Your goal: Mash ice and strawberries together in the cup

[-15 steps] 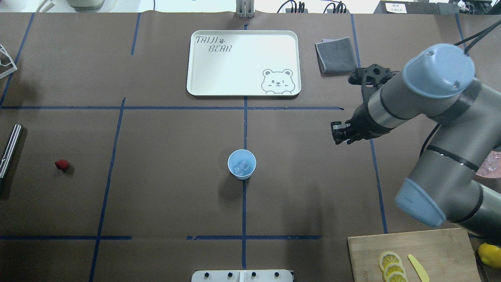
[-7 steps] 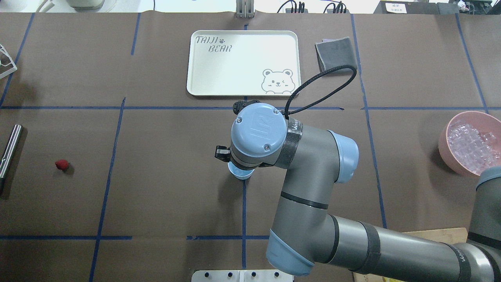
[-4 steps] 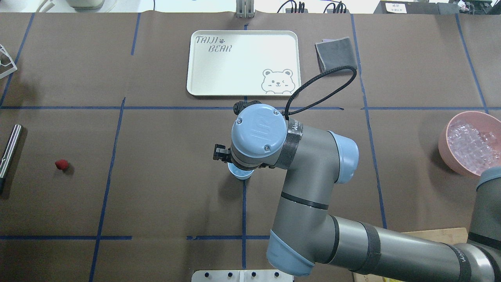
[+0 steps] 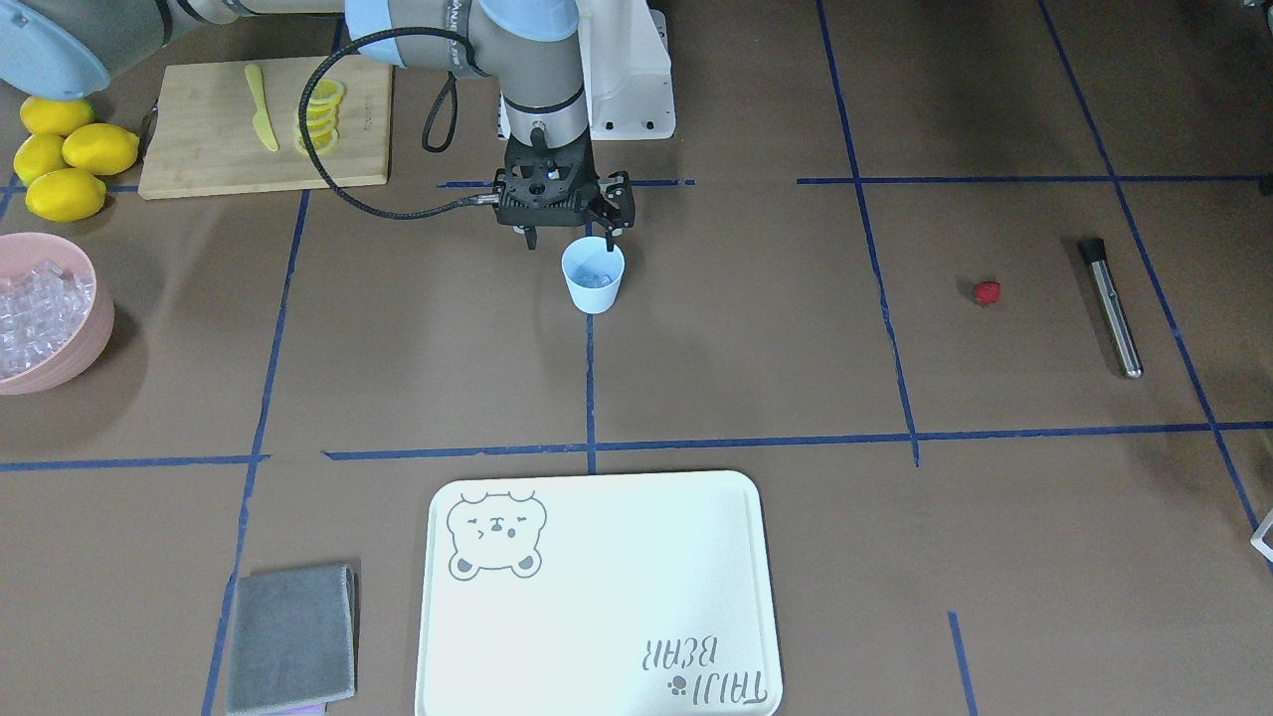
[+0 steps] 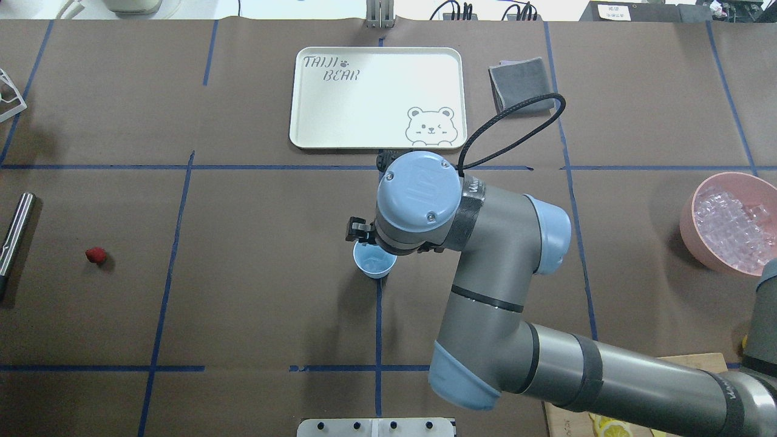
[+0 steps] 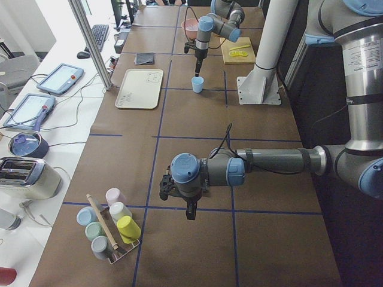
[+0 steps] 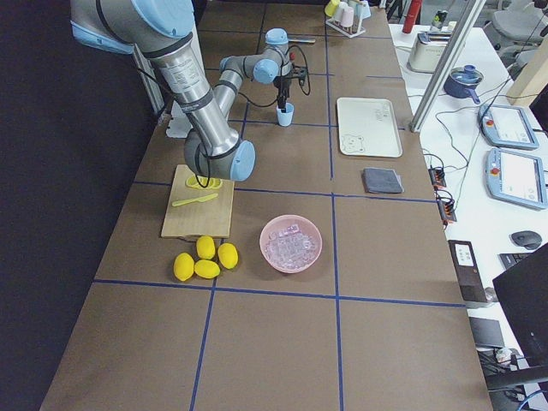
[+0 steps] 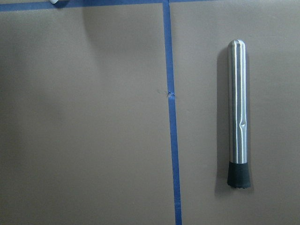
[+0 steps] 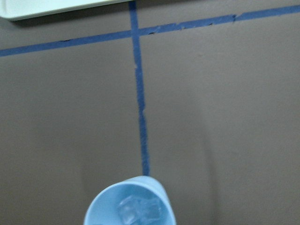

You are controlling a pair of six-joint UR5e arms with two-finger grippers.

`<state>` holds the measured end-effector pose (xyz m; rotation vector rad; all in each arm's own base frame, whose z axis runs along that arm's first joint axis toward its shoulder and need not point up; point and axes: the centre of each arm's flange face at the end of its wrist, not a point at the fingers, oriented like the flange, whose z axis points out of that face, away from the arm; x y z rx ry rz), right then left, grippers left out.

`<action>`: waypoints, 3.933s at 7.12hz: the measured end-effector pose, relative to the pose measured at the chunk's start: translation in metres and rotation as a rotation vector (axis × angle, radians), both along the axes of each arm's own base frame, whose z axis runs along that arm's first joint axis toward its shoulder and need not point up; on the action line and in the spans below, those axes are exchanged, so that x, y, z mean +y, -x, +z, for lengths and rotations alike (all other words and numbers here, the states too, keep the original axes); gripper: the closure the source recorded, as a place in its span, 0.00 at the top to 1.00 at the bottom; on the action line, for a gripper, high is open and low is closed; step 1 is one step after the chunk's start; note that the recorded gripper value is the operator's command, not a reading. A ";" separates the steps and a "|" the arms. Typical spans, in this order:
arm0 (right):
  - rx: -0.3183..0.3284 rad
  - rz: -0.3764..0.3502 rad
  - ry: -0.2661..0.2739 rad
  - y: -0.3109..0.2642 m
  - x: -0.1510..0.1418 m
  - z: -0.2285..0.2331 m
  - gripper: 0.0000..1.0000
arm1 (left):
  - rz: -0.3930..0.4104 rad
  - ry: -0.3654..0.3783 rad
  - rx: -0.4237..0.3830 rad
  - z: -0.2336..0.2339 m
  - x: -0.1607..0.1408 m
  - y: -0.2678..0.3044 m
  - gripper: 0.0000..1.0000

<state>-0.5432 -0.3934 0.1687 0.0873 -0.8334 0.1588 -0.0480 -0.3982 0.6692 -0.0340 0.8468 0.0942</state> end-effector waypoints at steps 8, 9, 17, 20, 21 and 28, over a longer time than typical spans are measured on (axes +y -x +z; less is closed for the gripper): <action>0.131 -0.415 -0.211 -0.393 -0.134 0.297 1.00 | -0.001 -0.005 -0.001 -0.003 -0.001 0.001 1.00; 0.120 -0.440 -0.222 -0.448 -0.115 0.336 1.00 | -0.001 -0.005 -0.001 -0.003 0.000 0.001 1.00; 0.071 -0.280 -0.078 -0.612 0.000 0.461 1.00 | -0.003 -0.095 -0.008 -0.040 -0.028 0.001 1.00; 0.069 -0.278 -0.074 -0.612 0.001 0.461 1.00 | -0.004 -0.142 -0.003 -0.062 -0.066 -0.002 1.00; 0.069 -0.278 -0.073 -0.612 0.001 0.462 1.00 | -0.001 -0.161 0.002 -0.066 -0.075 -0.004 1.00; 0.069 -0.276 -0.075 -0.612 0.001 0.460 1.00 | -0.137 -0.087 0.050 -0.108 -0.048 -0.212 1.00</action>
